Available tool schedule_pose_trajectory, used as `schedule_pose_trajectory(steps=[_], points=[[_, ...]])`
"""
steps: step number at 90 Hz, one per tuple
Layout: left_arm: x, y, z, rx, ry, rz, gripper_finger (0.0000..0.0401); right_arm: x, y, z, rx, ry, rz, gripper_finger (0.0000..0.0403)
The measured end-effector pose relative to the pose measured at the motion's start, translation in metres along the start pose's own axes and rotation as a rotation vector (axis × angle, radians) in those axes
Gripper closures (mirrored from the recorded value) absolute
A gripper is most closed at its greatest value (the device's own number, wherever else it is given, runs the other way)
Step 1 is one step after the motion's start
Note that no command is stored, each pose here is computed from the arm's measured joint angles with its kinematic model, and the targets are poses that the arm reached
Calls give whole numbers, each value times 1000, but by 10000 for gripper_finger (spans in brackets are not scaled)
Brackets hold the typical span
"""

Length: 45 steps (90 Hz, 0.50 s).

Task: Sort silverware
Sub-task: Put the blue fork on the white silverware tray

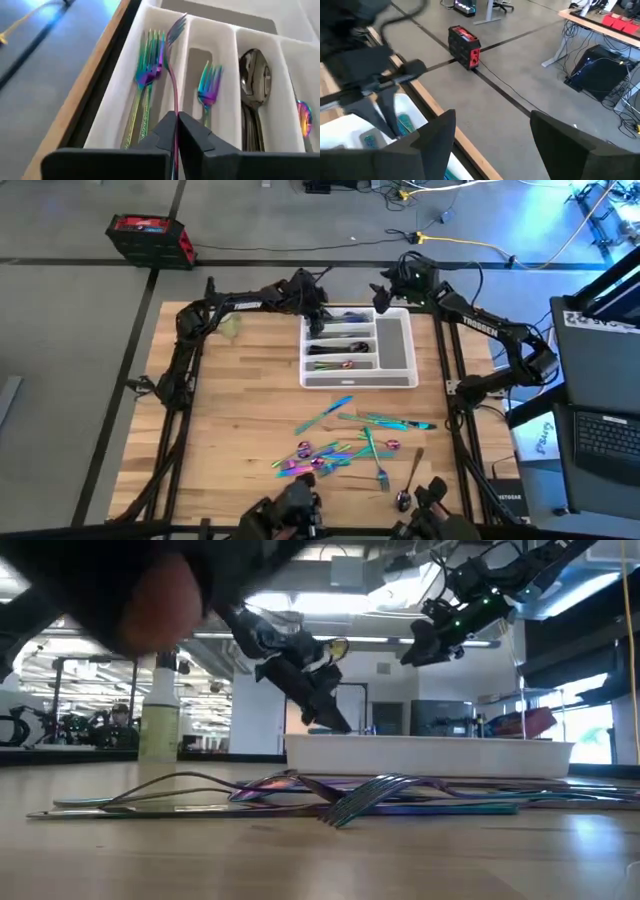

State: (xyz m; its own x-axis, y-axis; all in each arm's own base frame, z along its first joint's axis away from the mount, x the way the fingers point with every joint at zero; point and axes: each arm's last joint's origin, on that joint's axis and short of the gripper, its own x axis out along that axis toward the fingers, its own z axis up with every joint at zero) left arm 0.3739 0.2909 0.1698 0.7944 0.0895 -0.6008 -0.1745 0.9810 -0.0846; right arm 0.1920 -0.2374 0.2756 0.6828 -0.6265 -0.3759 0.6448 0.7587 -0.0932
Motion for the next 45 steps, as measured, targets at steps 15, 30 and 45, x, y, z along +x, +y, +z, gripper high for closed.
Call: schedule_pose_trajectory(steps=[15,30,45], points=[[13,7,-4,-23,7,7,401,0,0,0,0,1,0,162],[21,13,-5,-56,44,19,401,0,0,0,5,4,2,162],[24,16,-7,-52,72,34,401,0,1,-1,7,9,2,162]])
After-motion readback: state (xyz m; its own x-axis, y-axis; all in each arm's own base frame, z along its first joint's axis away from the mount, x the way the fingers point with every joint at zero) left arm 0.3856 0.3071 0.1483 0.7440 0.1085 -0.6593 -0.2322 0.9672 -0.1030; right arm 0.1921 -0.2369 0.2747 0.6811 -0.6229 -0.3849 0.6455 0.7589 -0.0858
